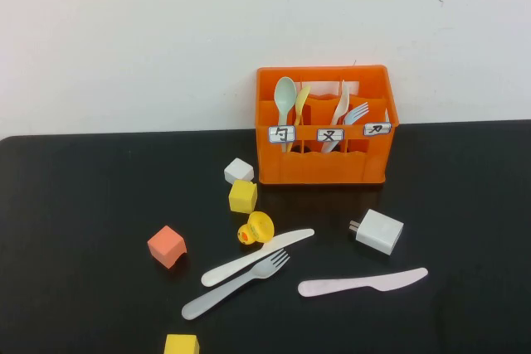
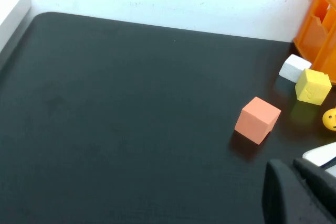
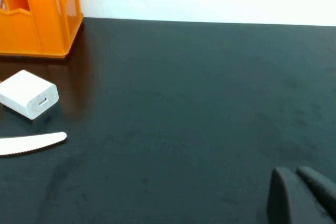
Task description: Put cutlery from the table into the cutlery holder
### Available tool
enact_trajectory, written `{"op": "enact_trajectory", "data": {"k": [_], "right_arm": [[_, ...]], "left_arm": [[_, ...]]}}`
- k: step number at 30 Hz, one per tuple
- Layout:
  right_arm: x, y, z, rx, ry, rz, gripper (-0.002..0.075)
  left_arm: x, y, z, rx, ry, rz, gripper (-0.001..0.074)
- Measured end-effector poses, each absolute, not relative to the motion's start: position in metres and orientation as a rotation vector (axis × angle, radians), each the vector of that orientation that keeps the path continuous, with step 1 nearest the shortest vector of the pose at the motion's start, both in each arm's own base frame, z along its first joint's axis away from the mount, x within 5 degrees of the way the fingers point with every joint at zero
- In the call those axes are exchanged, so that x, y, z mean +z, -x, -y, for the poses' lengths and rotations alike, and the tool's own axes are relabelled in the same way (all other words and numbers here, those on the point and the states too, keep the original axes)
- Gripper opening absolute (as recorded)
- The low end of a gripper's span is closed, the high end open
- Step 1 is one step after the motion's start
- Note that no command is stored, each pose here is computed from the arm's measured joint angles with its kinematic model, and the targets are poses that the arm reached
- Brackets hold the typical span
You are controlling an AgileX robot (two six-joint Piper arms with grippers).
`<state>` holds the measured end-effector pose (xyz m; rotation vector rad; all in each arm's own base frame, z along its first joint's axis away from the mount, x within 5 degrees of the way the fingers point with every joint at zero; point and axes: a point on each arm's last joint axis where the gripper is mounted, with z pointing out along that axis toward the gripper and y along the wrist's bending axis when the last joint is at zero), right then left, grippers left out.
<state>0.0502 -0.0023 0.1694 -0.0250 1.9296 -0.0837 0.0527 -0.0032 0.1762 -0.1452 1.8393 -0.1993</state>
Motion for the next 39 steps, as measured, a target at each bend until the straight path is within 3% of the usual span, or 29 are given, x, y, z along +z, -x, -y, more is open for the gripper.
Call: {"op": "enact_trajectory", "data": {"k": [39], "right_arm": [[0.1694,-0.0502,0.0023,-0.084,0.025,-1.93,-0.0002]], "left_arm": [[0.1781,-0.0532,0.0026,-0.164,0.108,-1.819,-0.0001]]}}
